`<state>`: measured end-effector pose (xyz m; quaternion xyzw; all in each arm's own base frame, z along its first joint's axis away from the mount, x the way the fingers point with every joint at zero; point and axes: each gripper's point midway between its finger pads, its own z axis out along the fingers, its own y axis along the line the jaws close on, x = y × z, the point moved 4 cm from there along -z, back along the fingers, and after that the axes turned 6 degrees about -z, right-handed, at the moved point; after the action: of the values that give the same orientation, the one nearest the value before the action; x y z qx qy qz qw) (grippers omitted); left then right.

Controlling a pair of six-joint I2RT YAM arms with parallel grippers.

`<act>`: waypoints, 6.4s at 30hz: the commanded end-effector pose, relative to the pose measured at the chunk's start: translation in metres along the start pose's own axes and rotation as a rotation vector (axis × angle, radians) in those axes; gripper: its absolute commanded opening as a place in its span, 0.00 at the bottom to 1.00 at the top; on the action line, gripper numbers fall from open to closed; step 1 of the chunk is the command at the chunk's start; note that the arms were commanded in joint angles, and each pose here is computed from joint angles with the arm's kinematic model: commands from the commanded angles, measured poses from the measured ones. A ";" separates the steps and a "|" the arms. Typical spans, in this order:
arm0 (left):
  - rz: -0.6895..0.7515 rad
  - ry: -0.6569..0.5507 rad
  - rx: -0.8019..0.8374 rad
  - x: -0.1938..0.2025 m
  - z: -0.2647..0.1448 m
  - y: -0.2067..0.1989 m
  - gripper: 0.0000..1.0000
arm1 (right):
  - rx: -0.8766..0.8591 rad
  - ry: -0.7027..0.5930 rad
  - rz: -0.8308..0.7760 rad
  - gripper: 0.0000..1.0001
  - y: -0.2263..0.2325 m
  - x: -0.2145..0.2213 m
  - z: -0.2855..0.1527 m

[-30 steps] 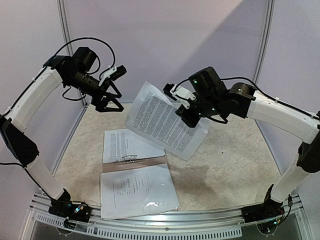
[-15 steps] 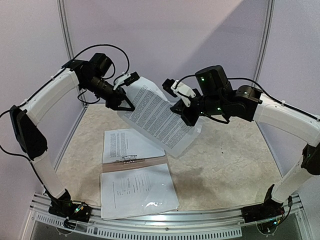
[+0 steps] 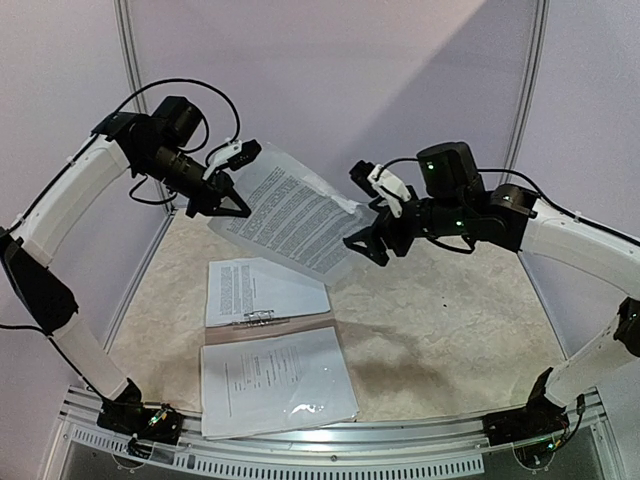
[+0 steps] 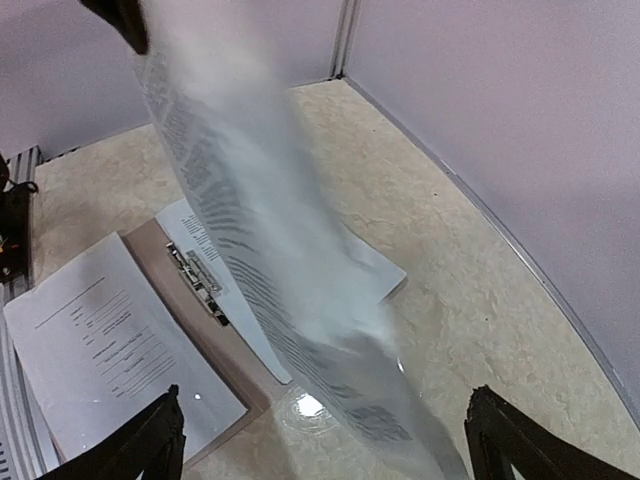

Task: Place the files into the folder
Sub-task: Place the file on the spring clip of the folder.

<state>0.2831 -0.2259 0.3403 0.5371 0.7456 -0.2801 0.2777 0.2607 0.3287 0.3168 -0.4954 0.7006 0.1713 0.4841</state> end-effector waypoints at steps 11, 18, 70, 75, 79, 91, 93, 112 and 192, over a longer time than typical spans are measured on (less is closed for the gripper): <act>0.007 -0.065 -0.169 -0.028 -0.057 -0.017 0.00 | -0.080 -0.288 0.389 0.99 -0.037 0.034 -0.013; -0.086 -0.181 -0.149 -0.048 -0.078 -0.026 0.00 | -0.169 -0.446 0.368 0.94 -0.033 0.008 -0.017; -0.859 -0.112 -0.145 0.174 0.040 0.120 0.00 | -0.478 0.009 1.060 0.01 -0.042 0.094 0.238; -0.889 -0.063 -0.152 0.195 0.059 0.132 0.00 | -0.426 0.035 1.081 0.00 -0.048 0.103 0.256; -0.913 -0.039 -0.137 0.209 0.072 0.135 0.00 | -0.417 0.077 1.093 0.00 -0.042 0.118 0.272; -0.913 0.030 -0.148 0.242 0.095 0.132 0.00 | -0.429 0.135 1.052 0.00 -0.020 0.130 0.284; -0.926 0.045 -0.140 0.247 0.098 0.130 0.00 | -0.423 0.145 1.059 0.00 -0.018 0.133 0.284; -0.981 0.206 -0.192 0.276 0.103 0.126 0.34 | -0.418 0.181 1.028 0.10 -0.020 0.127 0.268; -0.881 0.367 -0.380 0.272 0.041 0.107 0.64 | -0.218 0.368 0.759 0.44 0.001 0.083 0.210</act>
<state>0.3159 -0.0572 0.0878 0.1447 0.9769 -0.1407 0.0706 0.3870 0.4074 0.1009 -0.2282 0.9157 0.2885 0.1615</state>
